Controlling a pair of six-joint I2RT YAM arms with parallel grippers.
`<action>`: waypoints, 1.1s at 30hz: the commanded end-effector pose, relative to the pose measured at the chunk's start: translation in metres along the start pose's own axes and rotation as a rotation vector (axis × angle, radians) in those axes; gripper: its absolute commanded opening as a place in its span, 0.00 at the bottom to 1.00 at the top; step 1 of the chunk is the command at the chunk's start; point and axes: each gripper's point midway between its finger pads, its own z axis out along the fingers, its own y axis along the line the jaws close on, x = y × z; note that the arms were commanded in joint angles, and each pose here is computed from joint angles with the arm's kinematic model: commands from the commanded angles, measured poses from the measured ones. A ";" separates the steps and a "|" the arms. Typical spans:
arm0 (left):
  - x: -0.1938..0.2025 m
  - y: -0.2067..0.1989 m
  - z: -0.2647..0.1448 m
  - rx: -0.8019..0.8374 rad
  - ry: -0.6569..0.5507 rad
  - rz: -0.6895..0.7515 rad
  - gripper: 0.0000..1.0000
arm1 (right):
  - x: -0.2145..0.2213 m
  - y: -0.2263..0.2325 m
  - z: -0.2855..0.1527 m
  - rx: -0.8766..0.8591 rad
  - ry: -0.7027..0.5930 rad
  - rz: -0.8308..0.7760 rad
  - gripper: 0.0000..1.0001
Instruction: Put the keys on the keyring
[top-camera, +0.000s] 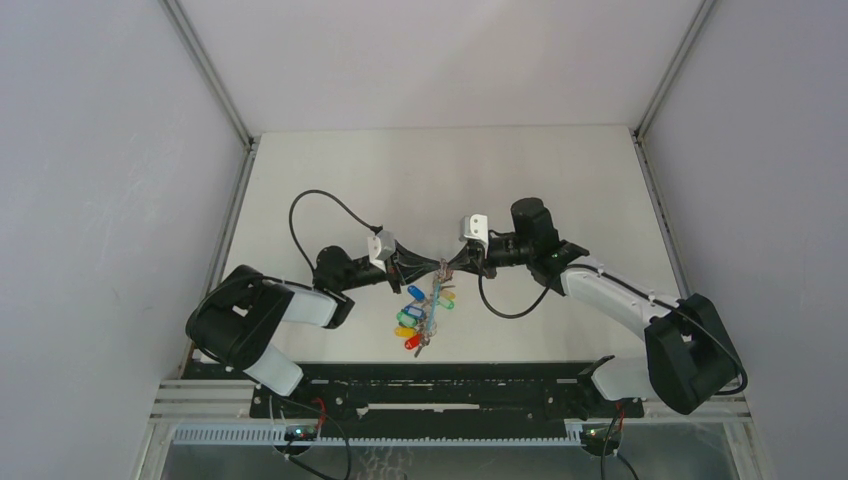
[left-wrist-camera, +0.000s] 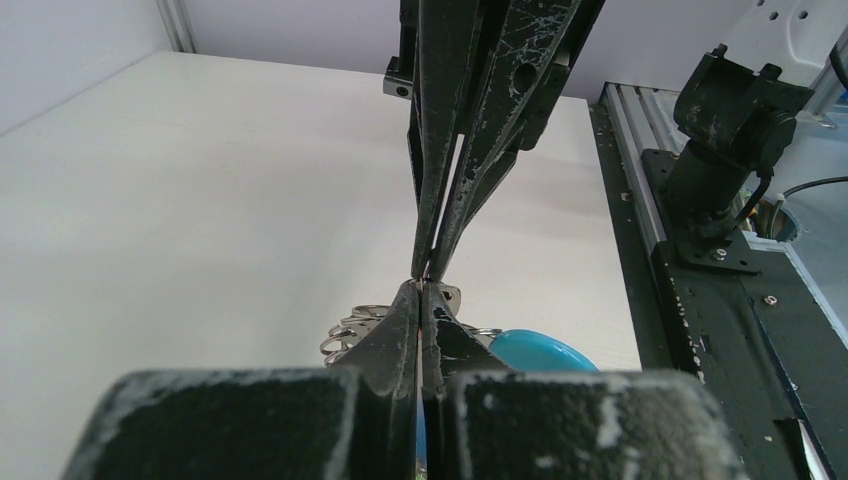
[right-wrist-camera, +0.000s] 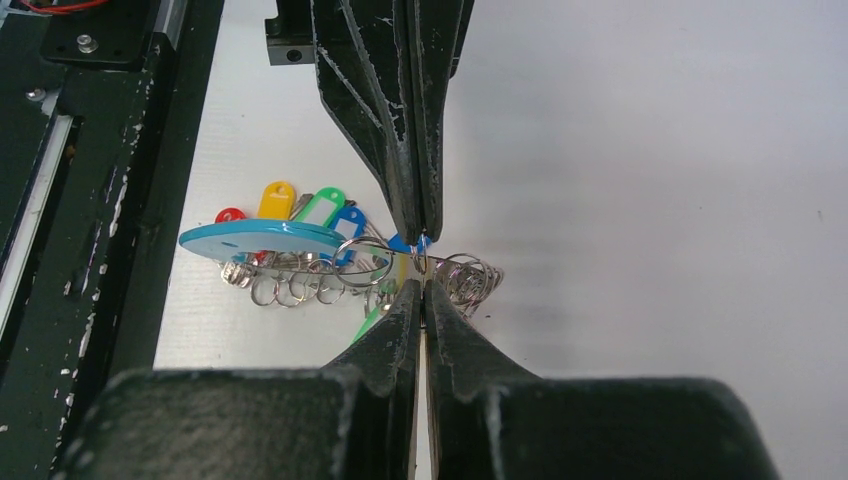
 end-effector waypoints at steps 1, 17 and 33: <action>-0.024 0.000 0.005 0.027 -0.065 0.100 0.00 | -0.013 -0.001 0.003 -0.020 -0.050 -0.016 0.00; -0.024 -0.002 0.006 0.031 -0.066 0.108 0.00 | -0.020 -0.002 0.005 -0.033 -0.074 -0.016 0.00; -0.025 -0.003 0.006 0.021 -0.071 0.115 0.00 | -0.024 0.000 0.009 -0.053 -0.100 -0.012 0.00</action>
